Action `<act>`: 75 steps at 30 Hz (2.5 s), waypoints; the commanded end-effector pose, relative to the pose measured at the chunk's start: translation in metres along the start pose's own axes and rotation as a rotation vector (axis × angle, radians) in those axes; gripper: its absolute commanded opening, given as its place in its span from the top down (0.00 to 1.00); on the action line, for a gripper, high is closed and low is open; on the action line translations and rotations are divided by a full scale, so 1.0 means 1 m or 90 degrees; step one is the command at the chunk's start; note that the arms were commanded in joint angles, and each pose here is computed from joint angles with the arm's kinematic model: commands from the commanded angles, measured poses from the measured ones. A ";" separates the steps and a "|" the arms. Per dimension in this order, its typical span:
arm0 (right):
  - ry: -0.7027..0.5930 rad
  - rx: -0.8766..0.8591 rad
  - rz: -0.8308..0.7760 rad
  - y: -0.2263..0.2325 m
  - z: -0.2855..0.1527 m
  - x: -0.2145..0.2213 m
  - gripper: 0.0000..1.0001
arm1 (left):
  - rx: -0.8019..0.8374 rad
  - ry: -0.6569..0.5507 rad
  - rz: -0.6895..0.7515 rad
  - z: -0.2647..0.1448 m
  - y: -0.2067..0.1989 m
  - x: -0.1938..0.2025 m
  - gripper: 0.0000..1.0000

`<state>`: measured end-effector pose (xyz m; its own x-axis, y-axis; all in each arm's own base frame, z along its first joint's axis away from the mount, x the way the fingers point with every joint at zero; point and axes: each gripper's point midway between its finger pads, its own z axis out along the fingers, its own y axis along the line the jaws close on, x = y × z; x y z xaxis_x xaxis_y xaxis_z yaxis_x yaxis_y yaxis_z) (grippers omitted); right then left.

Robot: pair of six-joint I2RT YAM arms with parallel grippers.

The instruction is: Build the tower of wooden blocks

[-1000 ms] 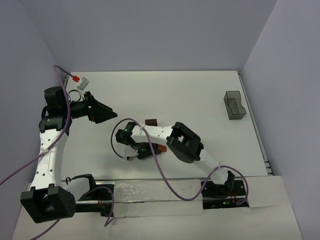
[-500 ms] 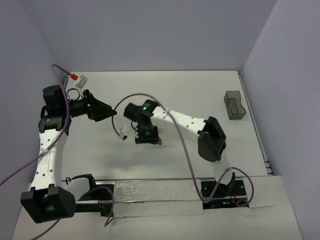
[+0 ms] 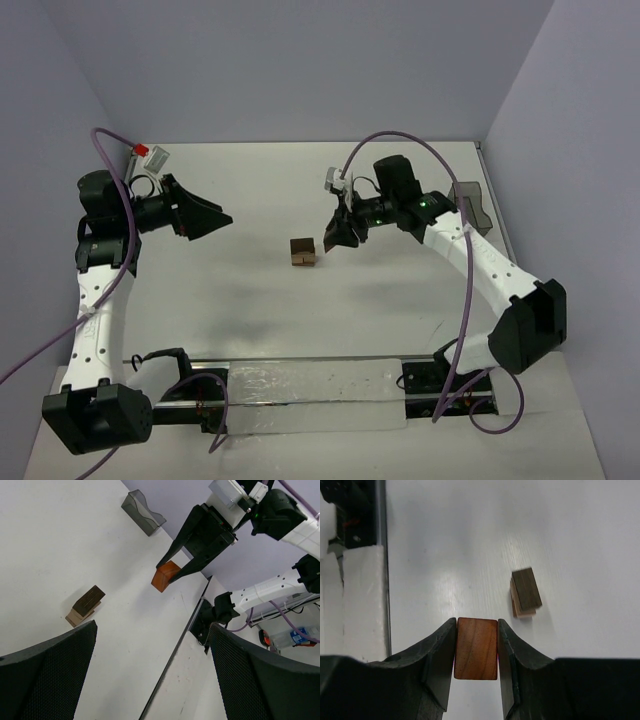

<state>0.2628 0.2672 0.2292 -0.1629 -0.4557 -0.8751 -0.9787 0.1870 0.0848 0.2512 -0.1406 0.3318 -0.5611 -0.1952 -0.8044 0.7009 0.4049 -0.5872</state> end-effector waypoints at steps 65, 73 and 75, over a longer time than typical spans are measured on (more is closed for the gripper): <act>-0.323 -0.253 0.071 0.079 -0.011 -0.133 1.00 | 0.226 0.151 0.135 0.088 -0.095 0.048 0.26; -0.317 -0.264 0.076 0.082 -0.007 -0.132 1.00 | 0.227 0.156 0.141 0.092 -0.096 0.049 0.32; -0.318 -0.265 0.077 0.083 -0.007 -0.132 1.00 | 0.228 0.156 0.142 0.092 -0.096 0.049 0.34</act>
<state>0.2066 0.3345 0.3320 -0.3499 -0.0078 -0.9368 -0.9259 -0.1494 0.3471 0.1951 -0.2687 0.3246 -0.4931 0.1050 -0.8636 0.8697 0.0849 -0.4862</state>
